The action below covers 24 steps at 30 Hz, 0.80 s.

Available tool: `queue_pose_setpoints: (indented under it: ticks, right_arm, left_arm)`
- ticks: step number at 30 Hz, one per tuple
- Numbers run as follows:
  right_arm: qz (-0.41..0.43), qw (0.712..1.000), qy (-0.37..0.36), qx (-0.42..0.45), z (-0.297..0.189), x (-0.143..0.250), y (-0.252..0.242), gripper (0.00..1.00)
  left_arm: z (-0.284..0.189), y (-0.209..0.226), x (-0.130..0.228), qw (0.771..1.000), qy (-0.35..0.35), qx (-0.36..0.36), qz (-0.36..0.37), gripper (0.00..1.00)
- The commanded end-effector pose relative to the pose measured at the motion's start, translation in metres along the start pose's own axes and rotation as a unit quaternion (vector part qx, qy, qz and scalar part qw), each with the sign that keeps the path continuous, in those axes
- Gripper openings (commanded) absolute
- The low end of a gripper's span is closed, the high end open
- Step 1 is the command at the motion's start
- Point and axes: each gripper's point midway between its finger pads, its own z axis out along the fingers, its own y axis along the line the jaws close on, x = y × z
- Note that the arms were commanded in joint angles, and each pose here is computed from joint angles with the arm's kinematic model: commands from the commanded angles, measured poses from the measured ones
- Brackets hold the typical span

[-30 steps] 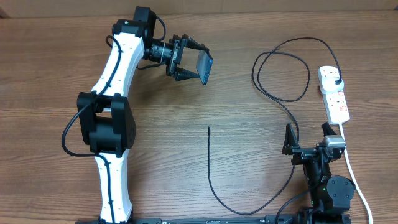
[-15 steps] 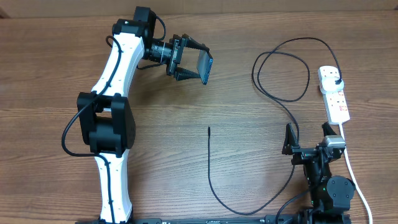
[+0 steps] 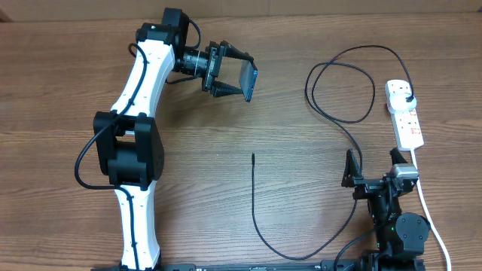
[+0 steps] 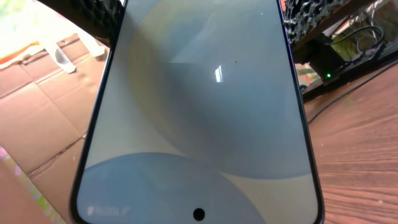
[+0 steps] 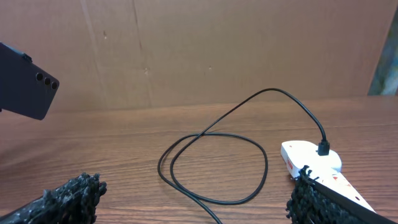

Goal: Plug charger to phone and switch on socket
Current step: 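Rotate the held phone to face its bottom toward the table center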

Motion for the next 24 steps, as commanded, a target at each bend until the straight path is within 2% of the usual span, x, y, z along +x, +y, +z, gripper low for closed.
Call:
queue_pose_setpoints:
  ticks: [1,6,24]
  right_arm:
    - [0.003,1.000,-0.002,0.002,0.000,0.002,0.000,1.00]
    - [0.003,1.000,-0.002,0.002,0.000,0.002,0.000,1.00]
    - [0.003,1.000,-0.002,0.002,0.000,0.002,0.000,1.00]
  left_arm:
    - [-0.005,-0.017,0.015,0.999,0.028,0.029,0.037,0.04]
    - [-0.005,-0.016,0.013,0.998,0.019,0.024,0.060,0.04]
    - [-0.005,-0.007,0.001,0.998,-0.014,-0.002,0.060,0.04]
